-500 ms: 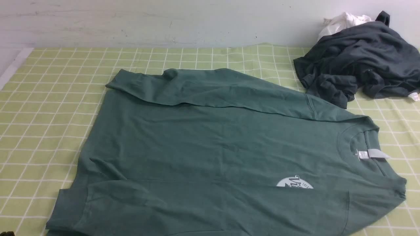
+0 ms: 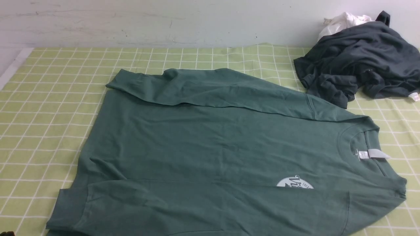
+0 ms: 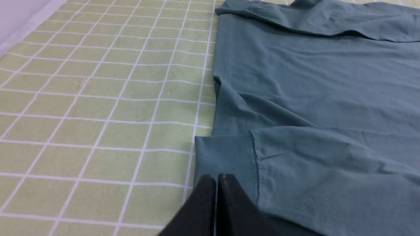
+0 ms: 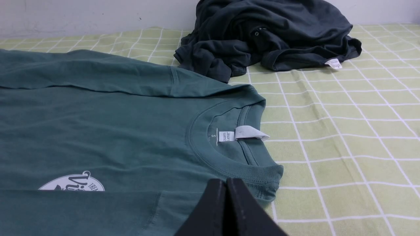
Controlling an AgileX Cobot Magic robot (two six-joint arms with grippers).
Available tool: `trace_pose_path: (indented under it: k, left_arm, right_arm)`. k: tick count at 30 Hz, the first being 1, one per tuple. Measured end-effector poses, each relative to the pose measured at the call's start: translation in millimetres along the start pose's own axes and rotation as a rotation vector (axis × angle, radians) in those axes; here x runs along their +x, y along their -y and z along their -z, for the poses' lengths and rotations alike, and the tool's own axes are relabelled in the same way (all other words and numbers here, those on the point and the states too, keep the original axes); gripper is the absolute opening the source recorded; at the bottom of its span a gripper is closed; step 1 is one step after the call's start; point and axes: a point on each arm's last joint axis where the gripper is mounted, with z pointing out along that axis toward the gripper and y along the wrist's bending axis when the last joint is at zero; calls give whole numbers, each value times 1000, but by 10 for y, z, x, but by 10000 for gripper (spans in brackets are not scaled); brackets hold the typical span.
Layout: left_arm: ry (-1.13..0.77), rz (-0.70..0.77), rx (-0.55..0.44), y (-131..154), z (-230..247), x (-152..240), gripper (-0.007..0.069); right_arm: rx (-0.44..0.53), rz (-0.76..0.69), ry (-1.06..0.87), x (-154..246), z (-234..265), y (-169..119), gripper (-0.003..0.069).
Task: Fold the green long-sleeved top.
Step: Use the left arm to clamp the cuff closest to it
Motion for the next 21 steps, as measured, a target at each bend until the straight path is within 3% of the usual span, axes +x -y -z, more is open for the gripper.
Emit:
trace_pose_path:
  k: [21]
  left_arm:
    - [1,-58,-4,-4,0,-1,-4]
  right_arm:
    - [0,-1,0,0,0,0,-16]
